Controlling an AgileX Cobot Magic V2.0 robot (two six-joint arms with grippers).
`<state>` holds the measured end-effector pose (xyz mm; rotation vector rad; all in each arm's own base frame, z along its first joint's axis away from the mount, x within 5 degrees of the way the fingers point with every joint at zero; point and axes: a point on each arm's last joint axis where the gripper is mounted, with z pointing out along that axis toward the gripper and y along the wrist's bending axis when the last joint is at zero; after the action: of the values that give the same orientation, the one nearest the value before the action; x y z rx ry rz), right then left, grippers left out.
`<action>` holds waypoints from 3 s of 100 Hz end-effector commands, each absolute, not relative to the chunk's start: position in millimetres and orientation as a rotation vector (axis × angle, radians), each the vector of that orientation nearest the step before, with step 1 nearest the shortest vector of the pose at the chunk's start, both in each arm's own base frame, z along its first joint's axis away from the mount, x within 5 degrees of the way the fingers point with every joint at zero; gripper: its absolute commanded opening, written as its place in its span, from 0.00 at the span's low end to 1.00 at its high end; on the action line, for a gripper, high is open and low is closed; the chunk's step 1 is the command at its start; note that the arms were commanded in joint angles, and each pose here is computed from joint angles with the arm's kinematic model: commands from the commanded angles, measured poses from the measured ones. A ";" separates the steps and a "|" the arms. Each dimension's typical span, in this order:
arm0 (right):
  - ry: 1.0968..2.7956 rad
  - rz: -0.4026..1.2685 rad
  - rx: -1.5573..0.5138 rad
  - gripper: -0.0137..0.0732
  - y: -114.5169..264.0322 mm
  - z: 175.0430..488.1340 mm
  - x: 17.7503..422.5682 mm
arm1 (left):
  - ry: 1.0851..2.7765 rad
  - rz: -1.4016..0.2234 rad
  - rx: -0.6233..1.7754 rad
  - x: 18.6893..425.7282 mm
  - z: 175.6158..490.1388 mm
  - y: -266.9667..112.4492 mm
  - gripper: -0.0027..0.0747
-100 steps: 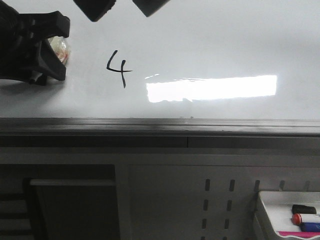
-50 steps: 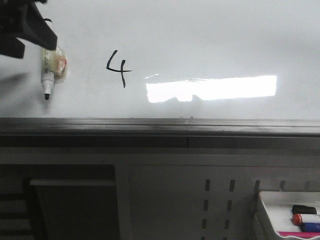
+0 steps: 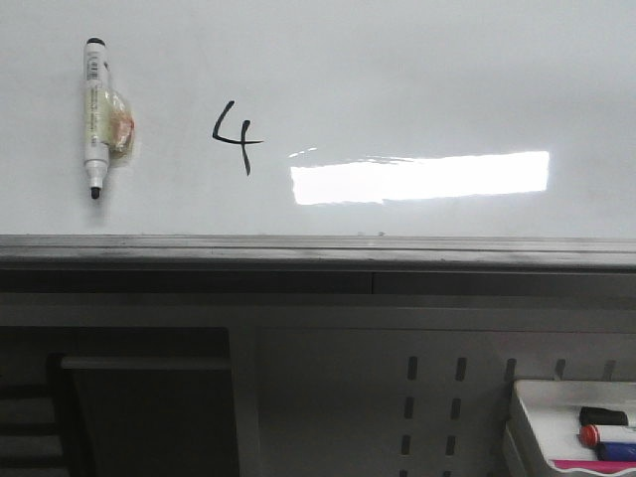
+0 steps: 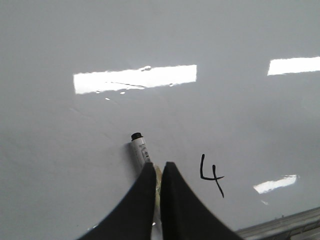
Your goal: Write number 4 on whiteboard
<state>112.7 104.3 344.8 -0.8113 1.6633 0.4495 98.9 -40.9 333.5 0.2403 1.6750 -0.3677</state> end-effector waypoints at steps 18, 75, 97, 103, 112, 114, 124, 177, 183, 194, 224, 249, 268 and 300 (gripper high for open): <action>1.413 0.455 -0.634 0.08 60.8 309.0 70.9 | 1.518 -0.369 0.238 60.1 299.8 -23.7 0.01; 1.403 0.459 -0.632 0.08 47.0 271.6 54.3 | 1.488 -0.382 0.227 49.7 284.1 -19.2 0.01; 1.403 0.459 -0.632 0.08 47.0 271.6 54.3 | 1.493 -0.381 0.227 50.1 282.5 -19.4 0.01; 1.403 0.459 -0.632 0.08 47.0 271.6 54.3 | 1.502 -0.380 0.229 50.9 279.3 -19.7 0.01; 1.403 0.459 -0.632 0.08 47.0 271.6 54.3 | 1.509 -0.366 0.217 50.5 277.8 -18.5 0.01; 1.403 0.459 -0.632 0.08 47.0 271.6 54.3 | 1.515 -0.357 0.209 50.5 277.3 -17.8 0.01; 1.403 0.459 -0.632 0.08 47.0 271.6 54.3 | 1.516 -0.220 0.236 49.2 275.1 -13.4 0.01; 1.403 0.459 -0.632 0.08 47.0 271.6 54.3 | 1.669 -0.045 0.040 53.3 196.1 -2.9 0.01; 1.403 0.459 -0.632 0.08 47.0 271.6 54.3 | 1.693 -0.043 0.039 54.1 188.6 -2.8 0.01; 1.403 0.459 -0.632 0.08 47.0 271.6 54.3 | 1.743 -0.044 0.039 54.3 179.1 -2.8 0.01; 1.403 0.459 -0.632 0.08 47.0 271.6 54.3 | 1.778 -0.043 0.040 53.7 175.9 -2.8 0.01; 1.403 0.459 -0.632 0.08 47.0 271.6 54.3 | 1.776 -0.043 0.040 53.8 176.1 -2.8 0.01; 1.403 0.459 -0.632 0.08 47.0 271.6 54.3 | 1.776 -0.043 0.040 53.8 176.1 -2.8 0.01; 1.389 0.440 -0.641 0.08 46.8 271.5 54.5 | 1.776 -0.043 0.040 53.8 176.1 -2.8 0.01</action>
<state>53.3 48.9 255.8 -0.6926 1.4855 0.4599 53.4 -2.7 181.2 0.0482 1.8200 -0.0353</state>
